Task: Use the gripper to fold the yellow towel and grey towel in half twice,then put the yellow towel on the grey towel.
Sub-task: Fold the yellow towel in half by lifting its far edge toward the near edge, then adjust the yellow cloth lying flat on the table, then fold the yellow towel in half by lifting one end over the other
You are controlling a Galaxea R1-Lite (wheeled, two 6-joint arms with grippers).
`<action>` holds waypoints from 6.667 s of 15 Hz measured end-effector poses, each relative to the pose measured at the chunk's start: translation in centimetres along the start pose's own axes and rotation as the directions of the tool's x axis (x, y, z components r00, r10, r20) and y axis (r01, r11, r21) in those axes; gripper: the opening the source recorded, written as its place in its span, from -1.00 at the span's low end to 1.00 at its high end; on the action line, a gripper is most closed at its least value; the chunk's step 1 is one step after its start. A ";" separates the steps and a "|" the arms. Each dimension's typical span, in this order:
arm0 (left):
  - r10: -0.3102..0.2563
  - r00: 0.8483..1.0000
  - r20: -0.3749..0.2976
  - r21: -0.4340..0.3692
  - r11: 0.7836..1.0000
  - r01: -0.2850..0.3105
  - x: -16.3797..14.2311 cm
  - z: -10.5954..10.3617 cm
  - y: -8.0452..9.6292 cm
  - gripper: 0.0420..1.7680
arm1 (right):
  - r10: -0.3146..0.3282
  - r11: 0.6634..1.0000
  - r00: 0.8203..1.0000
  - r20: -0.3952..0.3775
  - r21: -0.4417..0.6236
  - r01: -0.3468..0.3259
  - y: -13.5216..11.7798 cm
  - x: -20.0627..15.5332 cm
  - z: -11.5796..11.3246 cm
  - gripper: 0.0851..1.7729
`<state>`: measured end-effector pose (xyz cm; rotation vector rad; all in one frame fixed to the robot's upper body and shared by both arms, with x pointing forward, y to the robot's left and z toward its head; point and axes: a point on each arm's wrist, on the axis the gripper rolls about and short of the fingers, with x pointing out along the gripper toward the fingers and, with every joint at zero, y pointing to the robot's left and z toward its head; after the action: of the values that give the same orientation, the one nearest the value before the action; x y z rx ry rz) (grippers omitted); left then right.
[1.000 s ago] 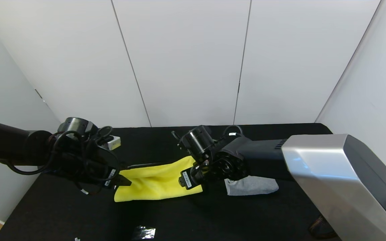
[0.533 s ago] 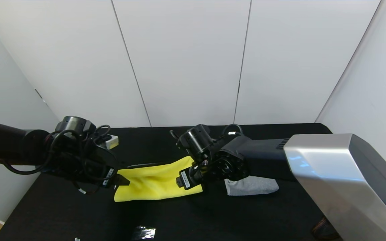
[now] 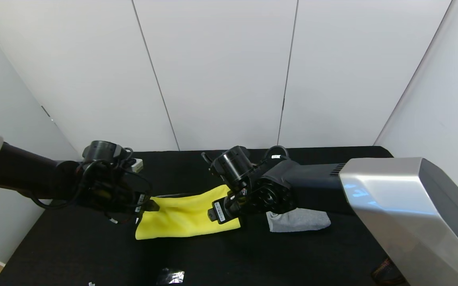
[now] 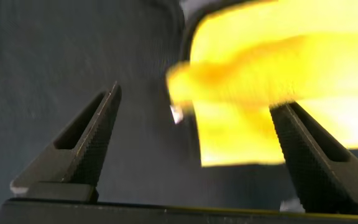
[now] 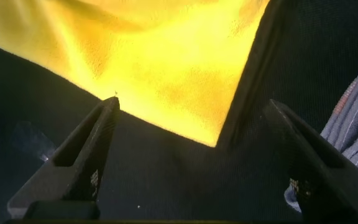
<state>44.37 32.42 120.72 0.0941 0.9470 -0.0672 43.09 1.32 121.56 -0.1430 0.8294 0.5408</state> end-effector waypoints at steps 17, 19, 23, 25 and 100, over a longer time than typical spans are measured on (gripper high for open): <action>0.036 0.999 -0.039 -0.153 0.987 -0.041 1.0 -0.5 -0.1 0.93 | -0.046 0.998 0.998 -0.037 0.030 0.048 0.3 -3.1 0.2 0.91; 0.022 0.993 -0.112 -0.142 0.989 -0.038 0.6 -1.1 -0.1 0.93 | -0.050 0.999 0.996 -0.067 0.018 0.052 0.5 -5.1 0.2 0.91; -0.069 0.988 -0.139 -0.139 0.989 0.050 0.2 -1.3 -0.4 0.94 | -0.053 0.999 0.994 -0.093 0.005 0.054 0.2 -8.4 -0.4 0.91; -0.094 0.986 -0.138 -0.136 0.988 0.075 0.4 -1.2 -0.5 0.94 | -0.057 0.998 0.993 -0.101 0.004 0.058 -0.5 -10.0 -0.9 0.92; 0.065 0.993 -0.101 0.186 0.982 -0.045 -5.9 0.1 0.1 -0.90 | 0.030 0.996 0.999 -0.033 0.084 -0.027 -11.9 -19.6 -1.5 0.93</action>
<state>41.03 32.58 125.57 0.2962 1.0428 -0.0990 37.37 -17.21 133.91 -0.0643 0.8867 0.5306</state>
